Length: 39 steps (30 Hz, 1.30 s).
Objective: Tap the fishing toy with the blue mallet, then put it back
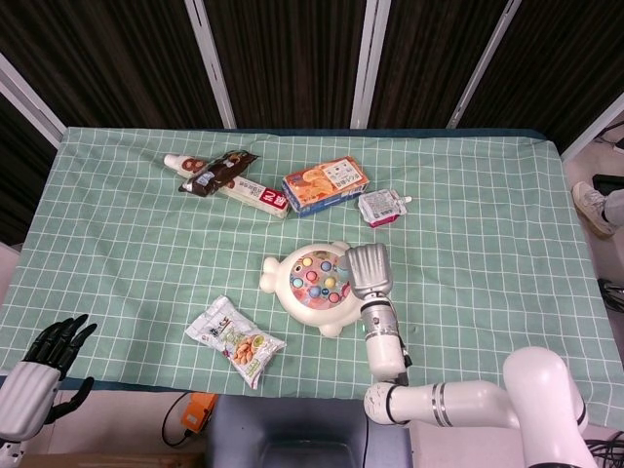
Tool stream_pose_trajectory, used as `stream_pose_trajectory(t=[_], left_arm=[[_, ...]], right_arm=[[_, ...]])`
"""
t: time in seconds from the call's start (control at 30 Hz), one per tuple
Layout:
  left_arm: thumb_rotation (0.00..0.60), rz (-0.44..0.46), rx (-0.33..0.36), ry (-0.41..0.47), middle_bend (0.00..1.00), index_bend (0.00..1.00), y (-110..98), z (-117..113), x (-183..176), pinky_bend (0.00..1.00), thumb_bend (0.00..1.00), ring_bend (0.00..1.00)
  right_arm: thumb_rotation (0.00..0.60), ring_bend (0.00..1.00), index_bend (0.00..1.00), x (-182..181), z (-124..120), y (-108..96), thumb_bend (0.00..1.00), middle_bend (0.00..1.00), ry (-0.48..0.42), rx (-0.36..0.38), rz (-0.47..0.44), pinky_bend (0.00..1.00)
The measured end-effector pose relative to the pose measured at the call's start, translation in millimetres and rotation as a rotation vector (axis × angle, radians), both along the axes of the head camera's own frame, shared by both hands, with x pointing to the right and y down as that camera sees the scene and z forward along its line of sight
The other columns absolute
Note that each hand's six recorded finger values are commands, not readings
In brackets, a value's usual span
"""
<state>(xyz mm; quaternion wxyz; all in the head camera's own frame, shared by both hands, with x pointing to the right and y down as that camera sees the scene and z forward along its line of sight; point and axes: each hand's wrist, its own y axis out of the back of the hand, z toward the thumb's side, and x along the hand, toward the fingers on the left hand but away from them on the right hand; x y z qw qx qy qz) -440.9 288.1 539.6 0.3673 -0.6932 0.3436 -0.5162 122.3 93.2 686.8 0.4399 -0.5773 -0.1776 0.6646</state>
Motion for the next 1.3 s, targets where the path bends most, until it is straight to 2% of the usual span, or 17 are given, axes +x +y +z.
stream_pose_trajectory(t=[0.33, 0.63, 0.83, 1.07, 1.3], left_arm=[[0.600, 0.001, 0.000, -0.005, 0.00, 0.00, 0, 1, 0, 0.11, 0.39, 0.00], [0.600, 0.001, -0.008, -0.029, 0.00, 0.00, 0, 6, 3, 0.11, 0.39, 0.00], [0.600, 0.006, -0.019, -0.043, 0.00, 0.00, 0, 11, 5, 0.11, 0.39, 0.00], [0.600, 0.014, -0.038, -0.061, 0.00, 0.00, 0, 19, 10, 0.11, 0.39, 0.00], [0.600, 0.016, -0.049, -0.068, 0.00, 0.00, -2, 23, 12, 0.11, 0.39, 0.00]], right_arm=[[0.600, 0.76, 1.00, 25, -33, -7, 0.77, 0.78, -0.094, 0.070, 0.003, 0.74], [0.600, 0.76, 1.00, 84, -45, 17, 0.77, 0.78, -0.151, 0.129, -0.077, 0.73], [0.600, 0.75, 1.00, 139, -31, 33, 0.77, 0.78, -0.179, 0.140, -0.086, 0.73], [0.600, 0.75, 1.00, 212, 2, 40, 0.77, 0.78, -0.168, 0.114, -0.036, 0.73], [0.600, 0.74, 1.00, 238, 26, 51, 0.76, 0.78, -0.136, 0.082, -0.068, 0.73]])
